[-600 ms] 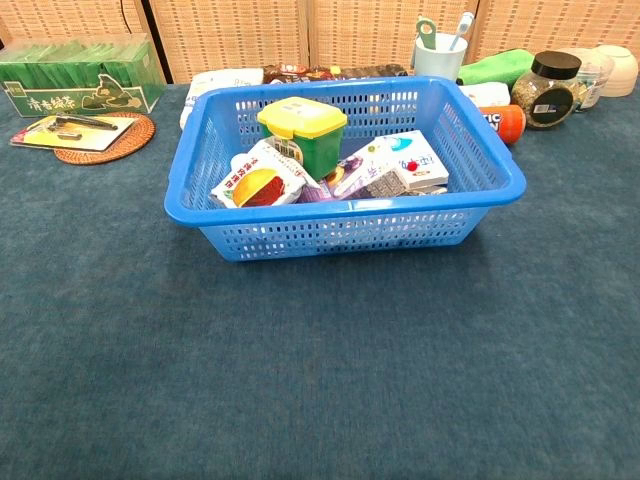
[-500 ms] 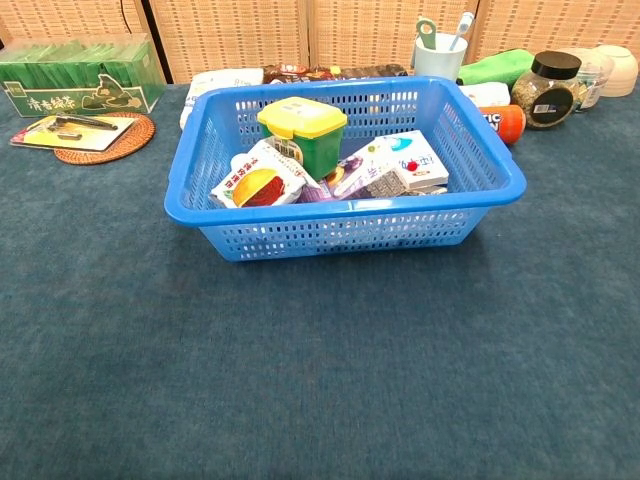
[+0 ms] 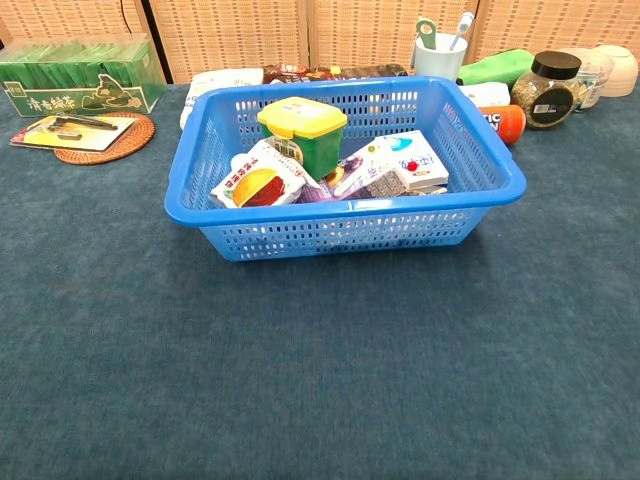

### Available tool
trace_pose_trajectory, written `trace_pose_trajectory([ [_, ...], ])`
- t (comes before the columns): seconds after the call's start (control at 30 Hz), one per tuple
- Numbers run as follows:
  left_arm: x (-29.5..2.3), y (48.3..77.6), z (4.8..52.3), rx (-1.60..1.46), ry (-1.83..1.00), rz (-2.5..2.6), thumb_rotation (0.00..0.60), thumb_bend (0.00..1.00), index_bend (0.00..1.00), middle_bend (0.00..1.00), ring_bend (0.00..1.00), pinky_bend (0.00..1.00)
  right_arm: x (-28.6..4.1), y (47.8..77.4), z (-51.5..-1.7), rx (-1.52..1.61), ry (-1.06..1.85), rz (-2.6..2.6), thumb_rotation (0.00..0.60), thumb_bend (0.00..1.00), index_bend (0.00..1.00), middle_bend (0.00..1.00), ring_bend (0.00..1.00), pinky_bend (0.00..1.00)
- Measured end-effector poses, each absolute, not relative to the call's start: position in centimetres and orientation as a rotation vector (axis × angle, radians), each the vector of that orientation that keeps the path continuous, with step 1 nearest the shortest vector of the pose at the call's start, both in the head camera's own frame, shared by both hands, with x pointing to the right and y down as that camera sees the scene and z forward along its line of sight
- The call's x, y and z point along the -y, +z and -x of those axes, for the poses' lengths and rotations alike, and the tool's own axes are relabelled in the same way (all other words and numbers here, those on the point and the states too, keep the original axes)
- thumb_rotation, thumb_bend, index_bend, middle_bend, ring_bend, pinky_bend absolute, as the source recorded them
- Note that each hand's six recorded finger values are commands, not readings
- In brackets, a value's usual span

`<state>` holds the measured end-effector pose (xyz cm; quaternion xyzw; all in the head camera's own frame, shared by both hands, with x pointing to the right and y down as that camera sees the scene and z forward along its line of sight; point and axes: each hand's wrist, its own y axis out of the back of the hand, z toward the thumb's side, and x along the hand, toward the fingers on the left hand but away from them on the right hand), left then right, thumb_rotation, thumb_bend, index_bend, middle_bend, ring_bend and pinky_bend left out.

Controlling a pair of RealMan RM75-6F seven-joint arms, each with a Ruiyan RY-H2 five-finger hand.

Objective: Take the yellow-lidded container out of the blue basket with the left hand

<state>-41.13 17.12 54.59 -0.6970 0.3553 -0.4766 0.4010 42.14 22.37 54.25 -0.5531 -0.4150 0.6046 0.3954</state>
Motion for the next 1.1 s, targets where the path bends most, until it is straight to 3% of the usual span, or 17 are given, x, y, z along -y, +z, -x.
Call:
trace_pose_trajectory([
  [0.43, -6.3, 57.0, 24.4, -0.528, -0.957, 1.815, 0.600, 0.03, 0.00, 0.00, 0.00, 0.00, -21.3, 55.0, -44.2, 1.089, 1.605, 1.382, 0.600, 0.00, 0.00, 0.00, 0.00, 0.00],
  [0.73, -4.2, 61.0, 17.5, -0.415, -0.993, 1.859, 0.600, 0.05, 0.00, 0.00, 0.00, 0.00, -20.6, 55.6, -45.3, 1.103, 1.650, 1.362, 0.600, 0.00, 0.00, 0.00, 0.00, 0.00],
  [1.1, -2.6, 64.5, 12.5, -0.318, -1.053, 1.812, 0.600, 0.05, 0.00, 0.00, 0.00, 0.00, -20.2, 55.9, -46.2, 1.118, 1.680, 1.354, 0.600, 0.00, 0.00, 0.00, 0.00, 0.00],
])
